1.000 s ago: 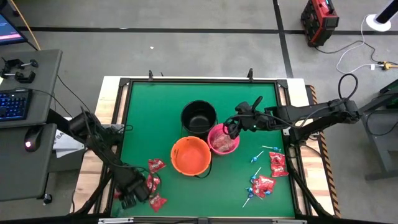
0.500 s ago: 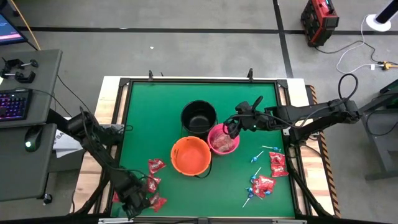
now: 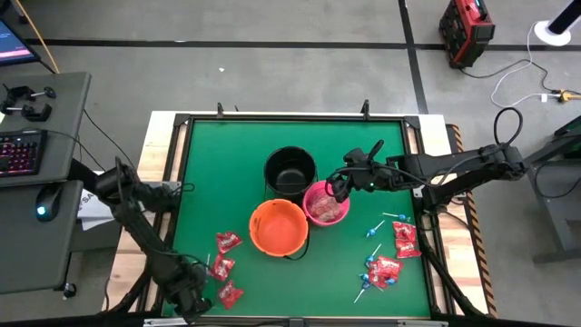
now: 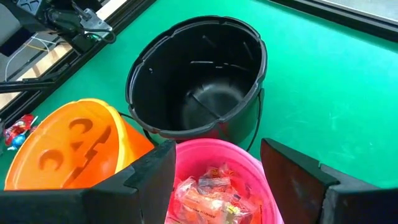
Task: Sort candy by brand, put in halloween buckets
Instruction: Put the blue gummy into the pink bucket
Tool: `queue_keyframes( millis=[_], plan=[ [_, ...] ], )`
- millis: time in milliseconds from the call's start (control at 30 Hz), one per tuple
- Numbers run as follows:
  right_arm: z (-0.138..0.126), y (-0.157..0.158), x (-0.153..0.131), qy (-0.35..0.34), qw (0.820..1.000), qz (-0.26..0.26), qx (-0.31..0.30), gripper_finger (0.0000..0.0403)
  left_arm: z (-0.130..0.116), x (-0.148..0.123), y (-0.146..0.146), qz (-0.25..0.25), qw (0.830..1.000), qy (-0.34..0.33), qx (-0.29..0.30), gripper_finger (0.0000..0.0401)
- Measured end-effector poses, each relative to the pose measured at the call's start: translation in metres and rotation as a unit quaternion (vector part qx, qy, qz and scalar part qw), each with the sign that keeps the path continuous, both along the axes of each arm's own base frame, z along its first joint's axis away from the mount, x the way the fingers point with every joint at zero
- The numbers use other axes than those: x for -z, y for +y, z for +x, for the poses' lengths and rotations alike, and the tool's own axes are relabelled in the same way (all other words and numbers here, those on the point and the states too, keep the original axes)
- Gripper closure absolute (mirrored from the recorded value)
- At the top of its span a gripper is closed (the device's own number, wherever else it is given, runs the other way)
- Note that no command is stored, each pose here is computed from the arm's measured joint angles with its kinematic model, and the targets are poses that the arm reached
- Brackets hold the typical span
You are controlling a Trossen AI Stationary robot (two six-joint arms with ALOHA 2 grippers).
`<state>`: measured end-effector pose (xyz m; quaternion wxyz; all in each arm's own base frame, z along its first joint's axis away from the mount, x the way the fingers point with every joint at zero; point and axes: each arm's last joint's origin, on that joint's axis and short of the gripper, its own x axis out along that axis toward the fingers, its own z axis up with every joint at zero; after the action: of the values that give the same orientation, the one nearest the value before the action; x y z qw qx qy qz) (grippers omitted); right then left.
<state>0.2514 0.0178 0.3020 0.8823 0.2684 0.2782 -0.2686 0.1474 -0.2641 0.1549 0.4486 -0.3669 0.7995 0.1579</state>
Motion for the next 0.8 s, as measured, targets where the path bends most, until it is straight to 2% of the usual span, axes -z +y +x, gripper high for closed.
queue_keyframes(
  millis=[300, 800],
  plan=[
    [-0.001, 0.000, 0.001, 0.004, 1.000, -0.001, 0.000, 0.0176, -0.001, 0.001, 0.000, 0.023, 0.999, -0.007, -0.021, 0.0254],
    [-0.001, 0.000, 0.001, 0.004, 1.000, -0.001, -0.001, 0.0176, 0.001, 0.026, -0.008, 0.040, 0.999, 0.005, -0.021, 0.0254]
  ],
)
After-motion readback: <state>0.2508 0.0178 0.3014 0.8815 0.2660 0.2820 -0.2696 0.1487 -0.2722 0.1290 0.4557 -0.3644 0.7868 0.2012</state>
